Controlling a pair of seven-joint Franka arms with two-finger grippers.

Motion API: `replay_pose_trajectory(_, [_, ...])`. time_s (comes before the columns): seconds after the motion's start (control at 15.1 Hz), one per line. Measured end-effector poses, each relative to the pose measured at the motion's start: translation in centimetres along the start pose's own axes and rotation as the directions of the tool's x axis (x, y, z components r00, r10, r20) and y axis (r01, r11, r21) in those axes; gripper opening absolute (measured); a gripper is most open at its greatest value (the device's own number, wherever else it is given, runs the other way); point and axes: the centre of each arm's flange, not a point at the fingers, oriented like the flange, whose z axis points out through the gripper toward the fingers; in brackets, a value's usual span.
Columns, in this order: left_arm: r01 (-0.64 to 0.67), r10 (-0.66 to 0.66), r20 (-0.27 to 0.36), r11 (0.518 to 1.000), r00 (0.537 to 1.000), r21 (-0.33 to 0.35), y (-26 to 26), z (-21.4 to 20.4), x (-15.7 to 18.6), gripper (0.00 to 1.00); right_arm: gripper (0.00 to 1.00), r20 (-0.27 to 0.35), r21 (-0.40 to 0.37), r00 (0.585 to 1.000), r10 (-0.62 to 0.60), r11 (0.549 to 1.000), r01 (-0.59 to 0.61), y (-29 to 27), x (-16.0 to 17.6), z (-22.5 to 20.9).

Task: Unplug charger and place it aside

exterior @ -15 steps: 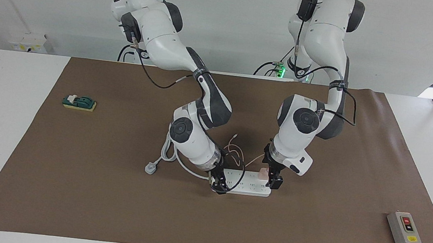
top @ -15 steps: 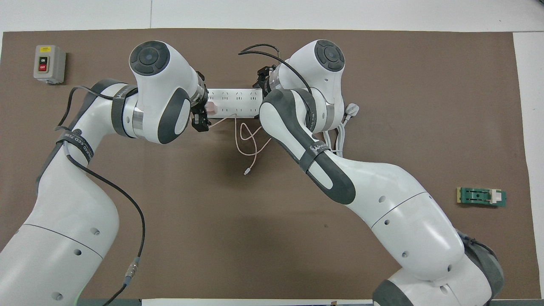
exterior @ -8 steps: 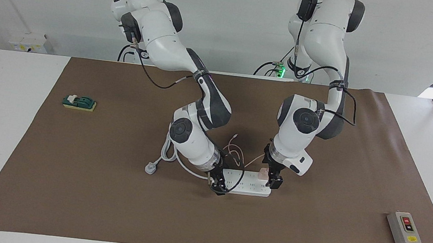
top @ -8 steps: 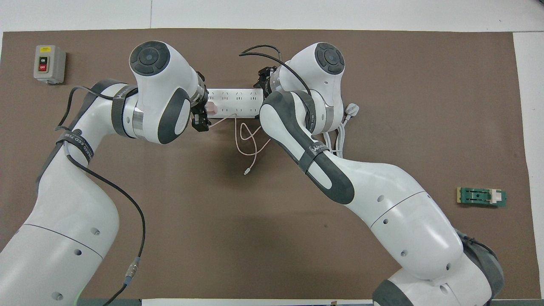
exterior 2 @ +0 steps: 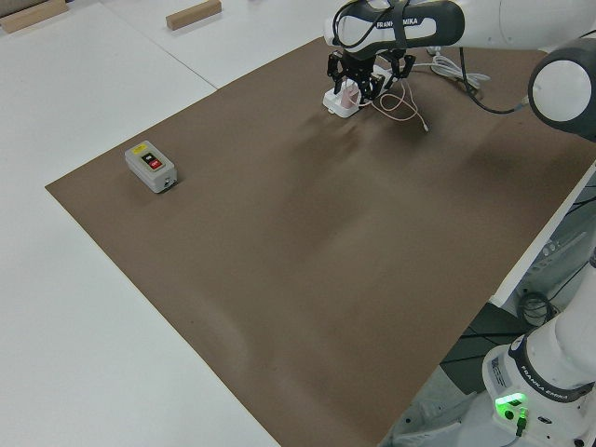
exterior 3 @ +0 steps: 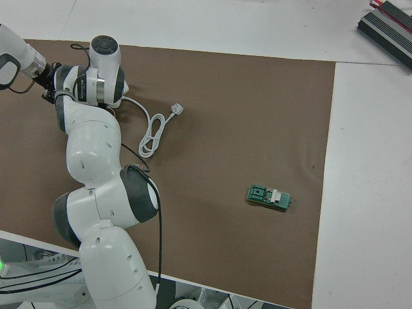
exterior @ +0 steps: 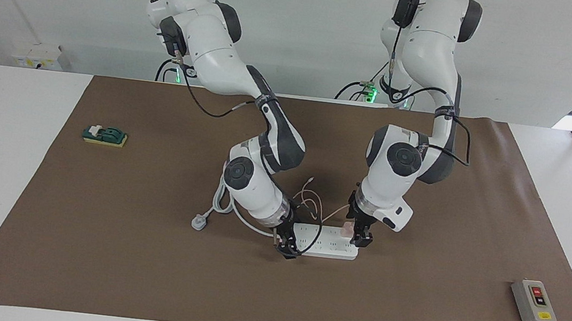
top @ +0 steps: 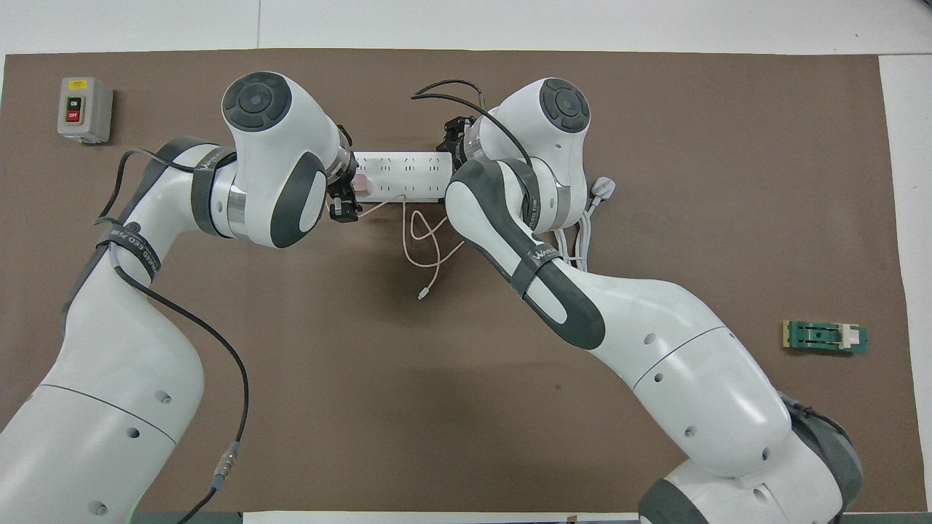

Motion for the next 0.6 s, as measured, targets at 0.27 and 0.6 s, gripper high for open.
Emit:
replay_pose_trajectory(0.27, [0.000, 0.000, 0.001, 1.000, 1.000, -0.003, 0.02, -0.01, -0.01, 0.45, 0.92, 0.000, -0.002, 1.000, 0.006, 1.000, -0.006, 0.06, 0.05, 0.01])
replay_pose_trajectory(0.6, [-0.001, 0.001, 0.002, 1.000, 1.000, -0.006, 0.05, -0.04, 0.00, 0.32, 0.92, 0.000, -0.001, 1.000, 0.006, 1.000, -0.006, 0.06, 0.06, 0.02])
